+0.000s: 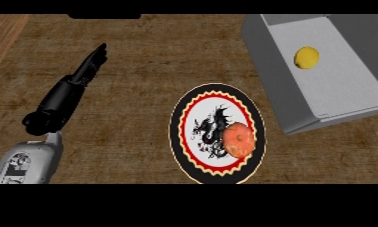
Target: Pick the lemon from the plate and place it in the cardboard box
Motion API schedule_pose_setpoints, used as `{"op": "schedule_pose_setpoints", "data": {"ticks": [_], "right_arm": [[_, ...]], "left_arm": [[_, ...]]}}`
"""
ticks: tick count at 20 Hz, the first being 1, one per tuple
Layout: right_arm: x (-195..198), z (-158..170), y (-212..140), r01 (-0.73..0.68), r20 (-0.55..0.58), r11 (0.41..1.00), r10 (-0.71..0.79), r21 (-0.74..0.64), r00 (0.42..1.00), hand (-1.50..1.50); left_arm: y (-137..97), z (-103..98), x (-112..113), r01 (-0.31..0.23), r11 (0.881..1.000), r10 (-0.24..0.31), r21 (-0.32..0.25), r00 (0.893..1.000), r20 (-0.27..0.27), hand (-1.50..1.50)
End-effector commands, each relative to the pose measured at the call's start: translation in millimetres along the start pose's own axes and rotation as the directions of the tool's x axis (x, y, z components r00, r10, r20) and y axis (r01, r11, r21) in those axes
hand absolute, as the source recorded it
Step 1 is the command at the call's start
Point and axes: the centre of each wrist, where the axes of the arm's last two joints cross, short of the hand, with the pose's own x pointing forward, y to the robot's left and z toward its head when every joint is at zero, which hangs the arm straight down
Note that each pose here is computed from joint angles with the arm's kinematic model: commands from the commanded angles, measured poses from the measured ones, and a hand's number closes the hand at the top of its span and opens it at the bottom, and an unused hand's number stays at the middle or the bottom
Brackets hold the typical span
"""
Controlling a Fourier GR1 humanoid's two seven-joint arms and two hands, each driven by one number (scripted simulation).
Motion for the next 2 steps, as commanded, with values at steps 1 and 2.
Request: {"op": "schedule_pose_setpoints", "data": {"ticks": [1,2], "right_arm": [[-34.9,-5.1,-38.0,0.105,0.006,0.987,-0.105,-0.121,0.994,-1.5],[-38.3,-4.5,-40.6,0.119,0.032,0.986,-0.116,-0.12,0.993,-1.5]], "left_arm": [[-1.3,-0.5,11.1,0.011,1.0,-0.011,-0.013,1.0,0.004,0.0],[-8.7,3.4,-8.2,-0.001,1.0,0.001,0.013,1.0,-0.017,0.0]]}}
